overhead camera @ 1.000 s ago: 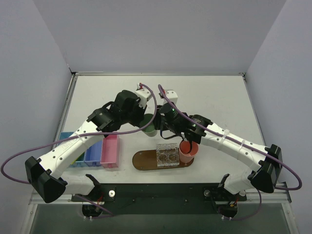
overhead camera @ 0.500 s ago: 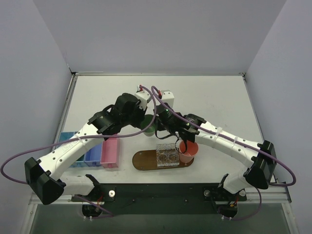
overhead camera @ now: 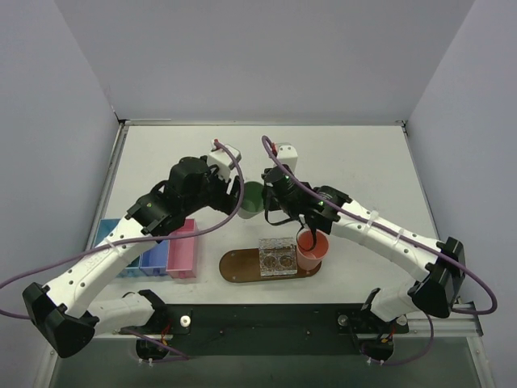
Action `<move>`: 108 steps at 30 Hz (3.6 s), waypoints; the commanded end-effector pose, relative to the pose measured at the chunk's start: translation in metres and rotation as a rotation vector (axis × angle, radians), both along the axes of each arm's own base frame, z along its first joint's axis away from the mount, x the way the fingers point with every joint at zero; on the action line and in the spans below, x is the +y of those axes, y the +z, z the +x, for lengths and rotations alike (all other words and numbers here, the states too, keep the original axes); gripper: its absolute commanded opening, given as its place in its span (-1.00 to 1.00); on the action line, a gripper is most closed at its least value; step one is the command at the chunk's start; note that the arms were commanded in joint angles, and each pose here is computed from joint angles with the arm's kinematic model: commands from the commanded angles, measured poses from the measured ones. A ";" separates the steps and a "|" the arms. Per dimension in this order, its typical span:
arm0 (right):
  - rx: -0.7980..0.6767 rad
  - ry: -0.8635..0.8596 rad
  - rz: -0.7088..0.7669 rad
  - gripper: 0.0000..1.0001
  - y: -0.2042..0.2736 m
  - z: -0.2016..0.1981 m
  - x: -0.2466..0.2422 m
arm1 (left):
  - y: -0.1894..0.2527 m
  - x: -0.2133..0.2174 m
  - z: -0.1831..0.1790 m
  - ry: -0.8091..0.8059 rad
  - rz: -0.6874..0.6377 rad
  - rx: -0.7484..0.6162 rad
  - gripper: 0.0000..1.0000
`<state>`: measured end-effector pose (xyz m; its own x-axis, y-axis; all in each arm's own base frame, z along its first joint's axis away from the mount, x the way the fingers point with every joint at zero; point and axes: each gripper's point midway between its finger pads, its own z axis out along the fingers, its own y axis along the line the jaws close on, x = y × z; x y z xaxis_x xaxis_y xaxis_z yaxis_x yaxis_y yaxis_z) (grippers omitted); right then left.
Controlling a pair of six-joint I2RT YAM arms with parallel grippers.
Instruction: Prepare toiletry sets of a toothbrush and toothpaste on the tray
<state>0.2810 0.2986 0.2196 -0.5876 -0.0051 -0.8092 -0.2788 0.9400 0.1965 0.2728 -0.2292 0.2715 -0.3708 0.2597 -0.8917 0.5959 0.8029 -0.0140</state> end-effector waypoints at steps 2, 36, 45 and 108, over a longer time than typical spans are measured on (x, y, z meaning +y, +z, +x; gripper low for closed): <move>-0.095 -0.034 0.079 -1.00 0.042 0.003 -0.022 | 0.043 0.019 0.022 0.048 -0.151 -0.096 0.55; 0.226 0.357 -0.101 -1.00 -0.019 -0.099 0.041 | 0.025 0.107 0.101 0.378 -0.241 -0.153 0.57; 0.216 0.317 -0.187 -1.00 -0.042 -0.096 0.039 | 0.025 0.102 0.099 0.353 -0.238 -0.157 0.57; 0.201 0.262 -0.284 -0.29 -0.074 -0.089 0.038 | 0.023 0.094 0.097 0.329 -0.218 -0.151 0.57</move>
<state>0.1865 0.3361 0.1315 -0.7096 -0.3919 -0.5855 -0.5029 0.8638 0.0313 0.3677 -0.1319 0.2722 -0.3282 -0.0411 -0.9437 0.2970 0.9439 -0.1444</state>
